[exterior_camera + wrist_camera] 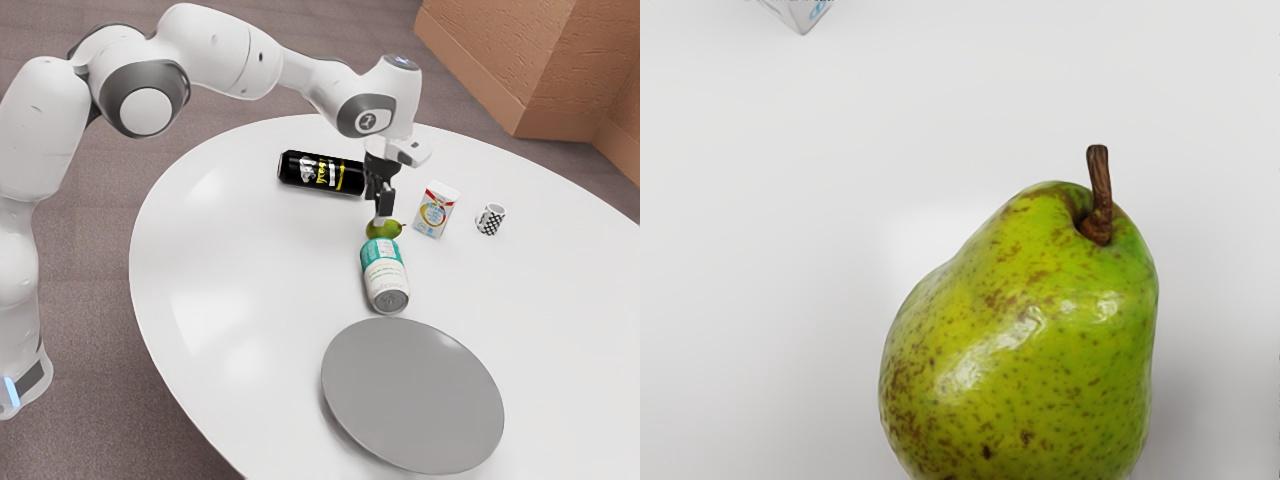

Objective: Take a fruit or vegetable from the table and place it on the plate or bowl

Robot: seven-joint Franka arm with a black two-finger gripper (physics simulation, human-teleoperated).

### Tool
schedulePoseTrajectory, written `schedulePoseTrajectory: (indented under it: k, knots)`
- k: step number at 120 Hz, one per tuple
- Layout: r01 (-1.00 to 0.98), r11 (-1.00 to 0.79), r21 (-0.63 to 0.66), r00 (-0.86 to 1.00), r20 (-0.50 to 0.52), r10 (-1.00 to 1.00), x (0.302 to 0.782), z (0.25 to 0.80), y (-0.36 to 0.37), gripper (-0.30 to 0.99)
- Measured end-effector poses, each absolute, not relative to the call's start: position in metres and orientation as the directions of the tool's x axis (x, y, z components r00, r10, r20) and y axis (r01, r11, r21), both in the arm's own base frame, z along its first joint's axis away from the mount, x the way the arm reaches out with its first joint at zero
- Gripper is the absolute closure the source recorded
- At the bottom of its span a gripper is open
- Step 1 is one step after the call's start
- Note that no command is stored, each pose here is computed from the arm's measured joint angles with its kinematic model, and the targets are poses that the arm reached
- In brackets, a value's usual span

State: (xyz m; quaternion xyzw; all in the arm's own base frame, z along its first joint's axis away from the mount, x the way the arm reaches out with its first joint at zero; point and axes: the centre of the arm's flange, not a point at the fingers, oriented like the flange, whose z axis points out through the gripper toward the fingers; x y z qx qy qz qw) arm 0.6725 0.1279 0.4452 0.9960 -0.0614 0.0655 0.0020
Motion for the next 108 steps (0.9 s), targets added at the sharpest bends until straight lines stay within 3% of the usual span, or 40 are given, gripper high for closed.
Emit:
schedulePoseTrajectory:
  k: [108]
  knots:
    - [-0.132,-0.991,0.009,0.982,0.14,-0.13,0.688,0.42,0.124,0.0]
